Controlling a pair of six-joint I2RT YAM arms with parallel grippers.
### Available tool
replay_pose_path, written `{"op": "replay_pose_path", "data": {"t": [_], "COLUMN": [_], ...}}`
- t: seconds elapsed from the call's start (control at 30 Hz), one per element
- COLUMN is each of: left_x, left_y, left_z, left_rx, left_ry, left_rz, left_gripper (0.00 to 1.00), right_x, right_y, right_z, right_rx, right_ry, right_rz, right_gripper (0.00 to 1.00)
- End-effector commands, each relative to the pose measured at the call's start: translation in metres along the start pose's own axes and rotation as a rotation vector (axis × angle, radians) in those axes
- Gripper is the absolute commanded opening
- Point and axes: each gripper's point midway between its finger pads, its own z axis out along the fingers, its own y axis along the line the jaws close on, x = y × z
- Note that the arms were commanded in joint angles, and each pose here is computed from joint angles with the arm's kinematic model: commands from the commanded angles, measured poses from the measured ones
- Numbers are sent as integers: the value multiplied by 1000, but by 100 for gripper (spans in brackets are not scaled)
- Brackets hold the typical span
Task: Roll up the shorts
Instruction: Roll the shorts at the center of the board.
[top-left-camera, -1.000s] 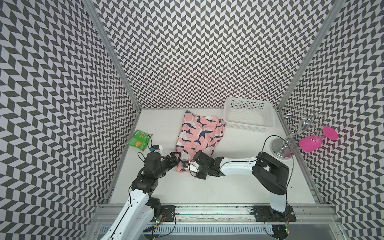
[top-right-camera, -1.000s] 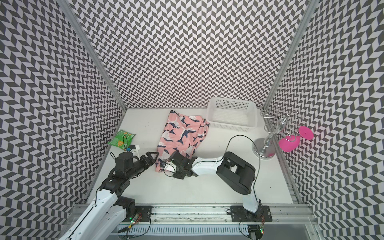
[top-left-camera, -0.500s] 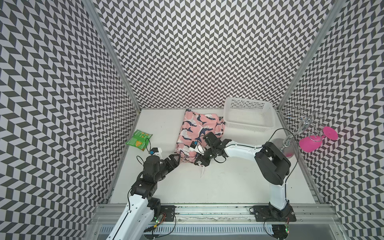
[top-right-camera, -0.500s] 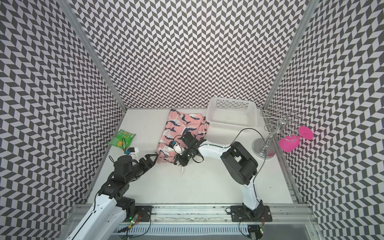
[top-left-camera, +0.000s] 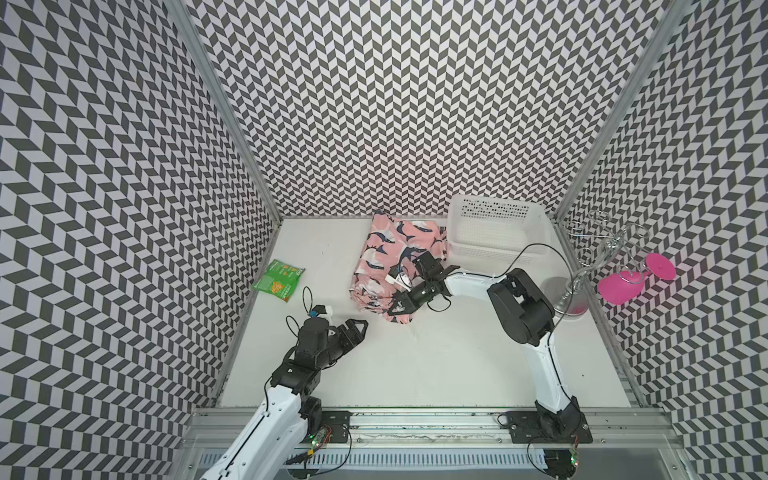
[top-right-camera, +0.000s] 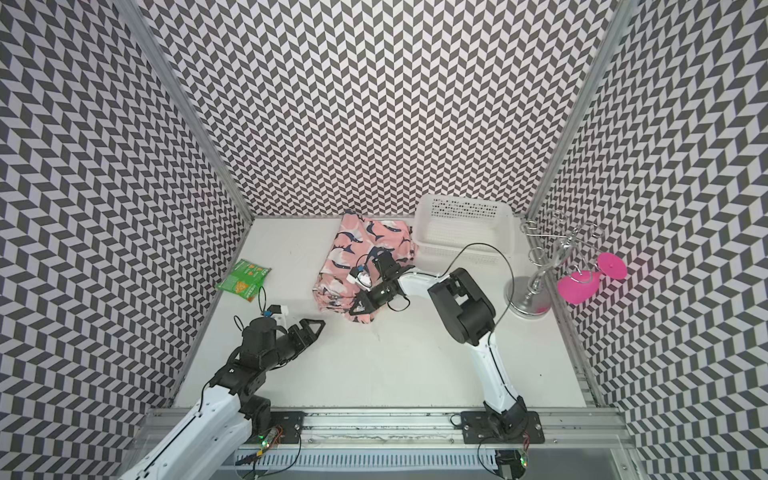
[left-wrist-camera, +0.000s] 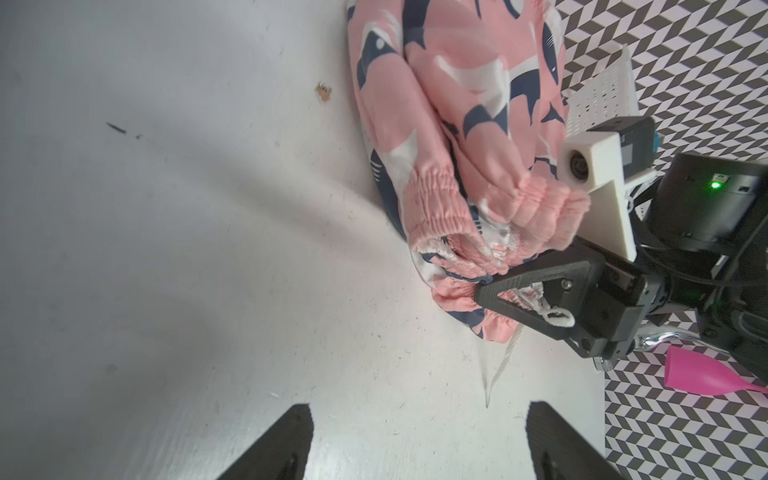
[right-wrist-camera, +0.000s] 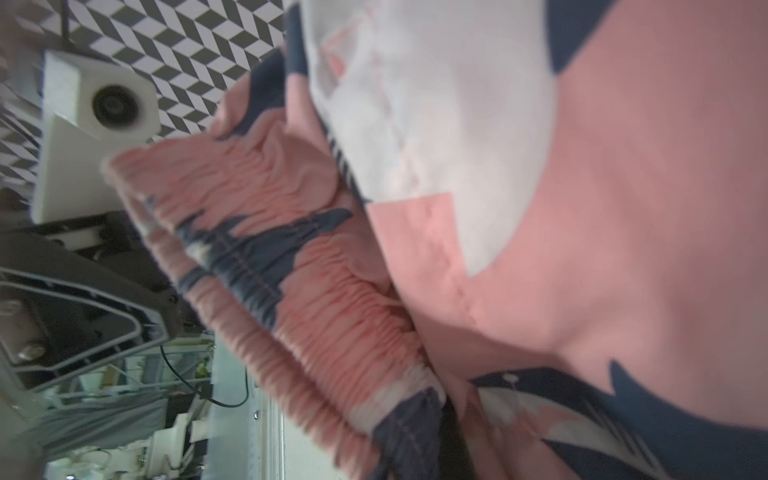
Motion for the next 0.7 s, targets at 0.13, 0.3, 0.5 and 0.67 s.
{"op": "replay_pose_path", "data": {"t": [0.13, 0.3, 0.5, 0.67], "left_x": [-9, -7, -17, -38], "left_y": [-9, 3, 1, -14], "left_z": [17, 32, 48, 52], "left_rx": [9, -30, -6, 62], "left_ry": [-31, -30, -72, -180], "left_rz": [41, 43, 51, 46], "left_gripper": [82, 72, 77, 87], "right_x": [-17, -18, -23, -28], "right_y": [3, 0, 10, 8], "right_z": [-11, -15, -20, -25], "right_rx": [-136, -124, -172, -188], "right_ry": [-84, -96, -118, -141], "right_rz": [74, 91, 92, 105], "right_gripper": [0, 0, 0, 0]}}
